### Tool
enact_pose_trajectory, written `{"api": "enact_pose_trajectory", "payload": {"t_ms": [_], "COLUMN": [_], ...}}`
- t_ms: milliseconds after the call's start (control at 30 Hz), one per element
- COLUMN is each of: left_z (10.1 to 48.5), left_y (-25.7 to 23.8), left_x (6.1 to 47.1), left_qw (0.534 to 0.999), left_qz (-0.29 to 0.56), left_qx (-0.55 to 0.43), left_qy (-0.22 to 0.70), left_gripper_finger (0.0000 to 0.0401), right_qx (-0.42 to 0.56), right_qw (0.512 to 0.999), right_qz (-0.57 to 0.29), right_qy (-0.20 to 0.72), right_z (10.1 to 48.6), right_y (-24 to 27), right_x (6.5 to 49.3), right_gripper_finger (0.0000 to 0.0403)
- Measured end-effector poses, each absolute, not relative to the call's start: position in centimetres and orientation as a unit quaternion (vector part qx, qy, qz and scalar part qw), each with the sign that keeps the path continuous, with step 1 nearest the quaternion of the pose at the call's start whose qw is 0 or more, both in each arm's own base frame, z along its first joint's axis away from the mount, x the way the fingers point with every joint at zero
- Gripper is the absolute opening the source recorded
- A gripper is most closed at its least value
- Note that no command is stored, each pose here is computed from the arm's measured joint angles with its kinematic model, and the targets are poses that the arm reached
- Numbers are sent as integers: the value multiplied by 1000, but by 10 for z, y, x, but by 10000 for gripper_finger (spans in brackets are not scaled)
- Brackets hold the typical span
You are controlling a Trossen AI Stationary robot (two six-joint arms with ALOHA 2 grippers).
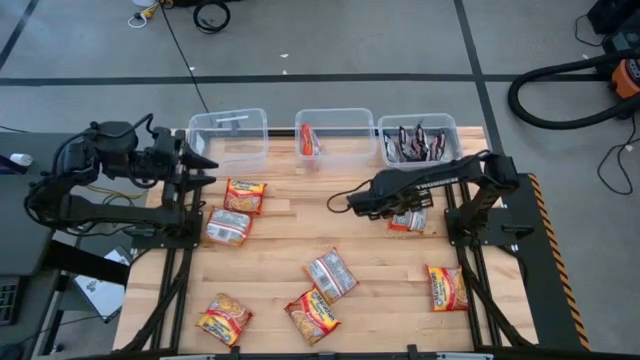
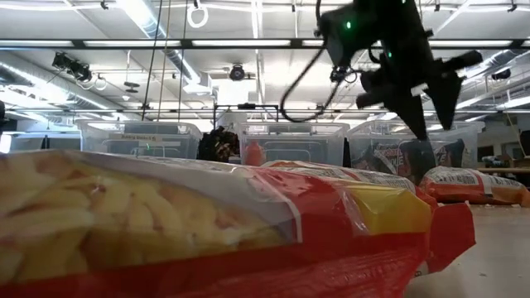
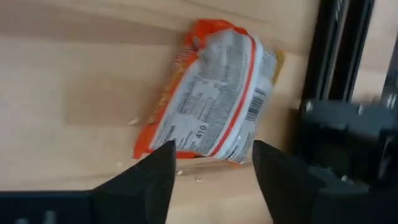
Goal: Sort Maruchan noodles
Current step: Put the orange noodle pack into the top center transparent bin
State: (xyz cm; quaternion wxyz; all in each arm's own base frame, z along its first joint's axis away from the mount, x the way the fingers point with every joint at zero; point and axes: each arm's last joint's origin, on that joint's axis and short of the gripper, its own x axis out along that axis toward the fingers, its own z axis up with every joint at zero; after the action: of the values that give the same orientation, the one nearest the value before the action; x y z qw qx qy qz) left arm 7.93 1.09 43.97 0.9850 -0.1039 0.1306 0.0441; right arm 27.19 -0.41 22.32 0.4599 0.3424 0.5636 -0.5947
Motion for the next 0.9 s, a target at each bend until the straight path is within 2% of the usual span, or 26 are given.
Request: {"api": "enact_pose_trajectory", "payload": {"t_ms": [133, 267, 600, 733, 900], "left_z": [438, 437, 437, 437, 437], "left_y": [11, 11, 11, 11, 11], "left_x": [79, 80, 80, 80, 80], "left_qw": [984, 983, 985, 986, 986], "left_qz": [45, 46, 45, 43, 43], "left_qx": [-104, -104, -91, -81, -78], "left_qy": [139, 141, 142, 142, 143], "left_gripper_finger": [180, 180, 180, 180, 180], "right_qx": [376, 416, 431, 444, 446], "right_qw": [442, 443, 416, 416, 411], "right_qz": [-625, -634, -646, -640, -638], "right_qy": [523, 479, 474, 469, 475], "right_z": [216, 204, 171, 161, 157], "right_y": [-13, -25, -42, -41, -40], "right_x": [272, 276, 260, 258, 255], "right_gripper_finger": [244, 248, 244, 218, 152]}}
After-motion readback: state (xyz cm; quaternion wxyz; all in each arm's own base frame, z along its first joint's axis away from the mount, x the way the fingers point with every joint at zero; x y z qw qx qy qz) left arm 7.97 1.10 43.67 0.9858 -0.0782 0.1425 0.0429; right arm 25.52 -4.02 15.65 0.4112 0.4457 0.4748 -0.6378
